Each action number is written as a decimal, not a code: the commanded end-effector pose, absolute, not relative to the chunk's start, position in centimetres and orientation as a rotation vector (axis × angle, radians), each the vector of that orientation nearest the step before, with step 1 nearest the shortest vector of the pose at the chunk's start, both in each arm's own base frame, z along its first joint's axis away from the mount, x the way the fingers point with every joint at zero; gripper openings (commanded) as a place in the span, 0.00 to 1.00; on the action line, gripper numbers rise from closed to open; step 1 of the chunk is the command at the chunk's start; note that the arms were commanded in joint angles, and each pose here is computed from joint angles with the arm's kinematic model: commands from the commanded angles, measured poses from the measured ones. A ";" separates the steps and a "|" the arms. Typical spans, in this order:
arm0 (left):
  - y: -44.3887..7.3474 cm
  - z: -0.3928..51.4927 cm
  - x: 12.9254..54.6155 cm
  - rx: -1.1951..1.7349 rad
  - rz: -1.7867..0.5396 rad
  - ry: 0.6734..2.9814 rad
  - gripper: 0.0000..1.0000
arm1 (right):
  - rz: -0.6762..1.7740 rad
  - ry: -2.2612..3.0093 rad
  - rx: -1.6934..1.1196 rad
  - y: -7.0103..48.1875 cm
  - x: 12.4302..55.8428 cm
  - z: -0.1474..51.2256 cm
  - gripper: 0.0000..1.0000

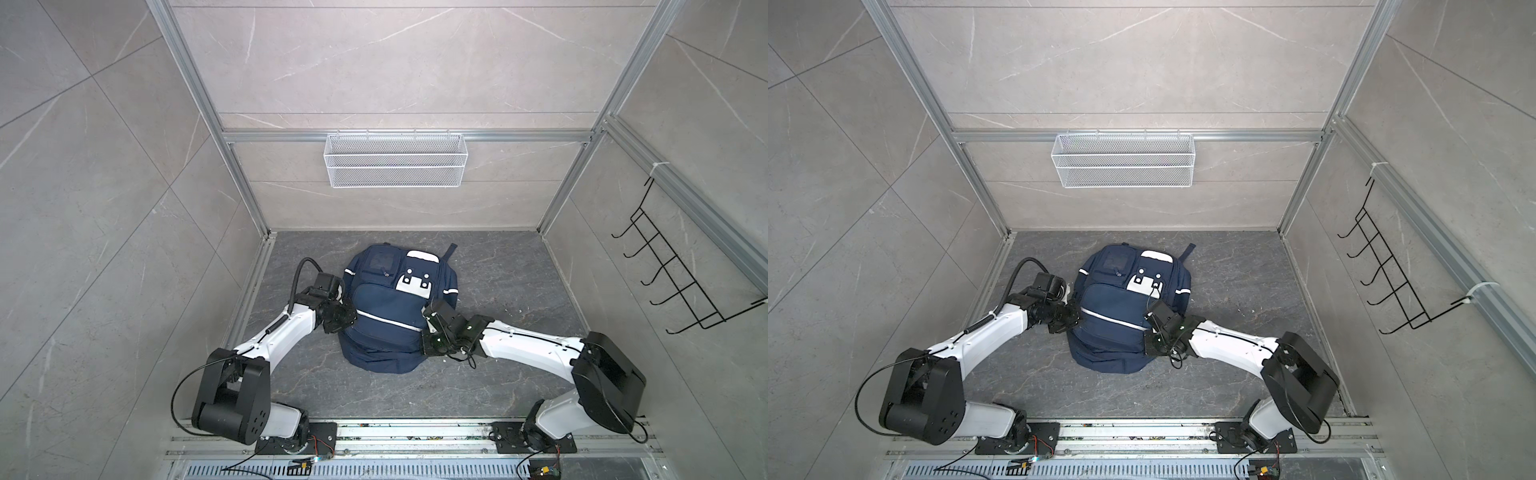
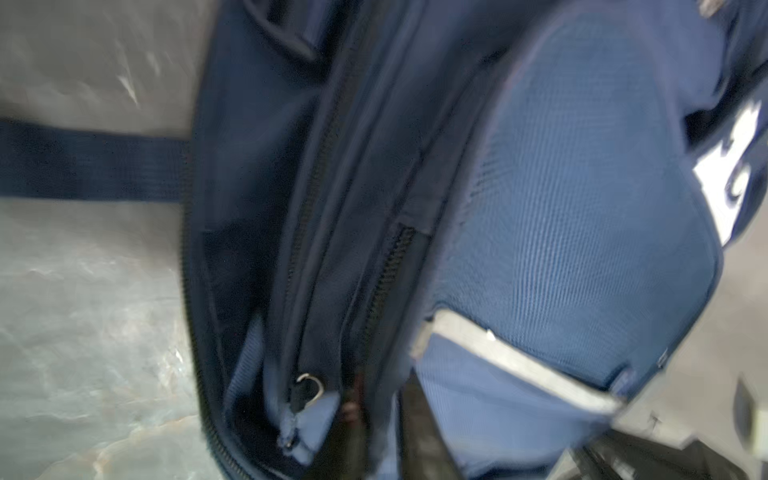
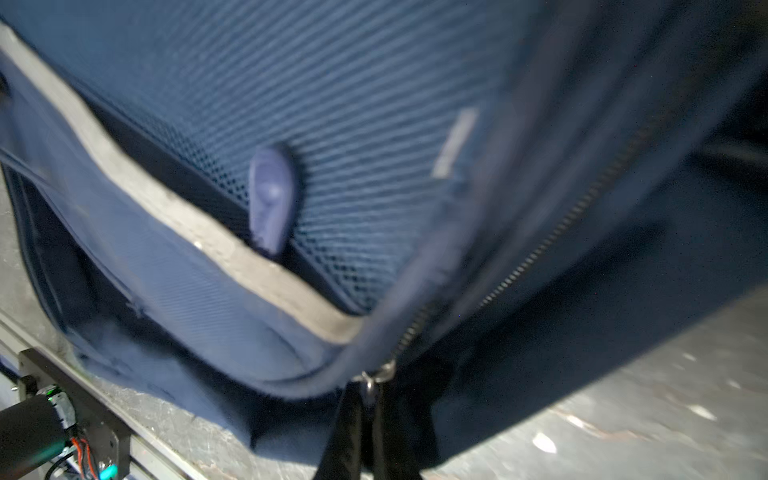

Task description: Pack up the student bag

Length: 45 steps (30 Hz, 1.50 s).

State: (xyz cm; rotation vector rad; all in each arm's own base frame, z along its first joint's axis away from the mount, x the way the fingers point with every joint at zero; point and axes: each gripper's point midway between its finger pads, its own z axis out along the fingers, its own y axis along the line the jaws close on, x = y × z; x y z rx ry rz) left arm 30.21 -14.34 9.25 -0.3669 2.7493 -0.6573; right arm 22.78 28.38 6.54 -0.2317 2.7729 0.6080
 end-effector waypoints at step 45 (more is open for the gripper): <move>-16.0 11.7 27.9 -0.445 -0.900 2.538 0.00 | 0.424 2.669 -0.405 30.2 22.2 9.7 0.00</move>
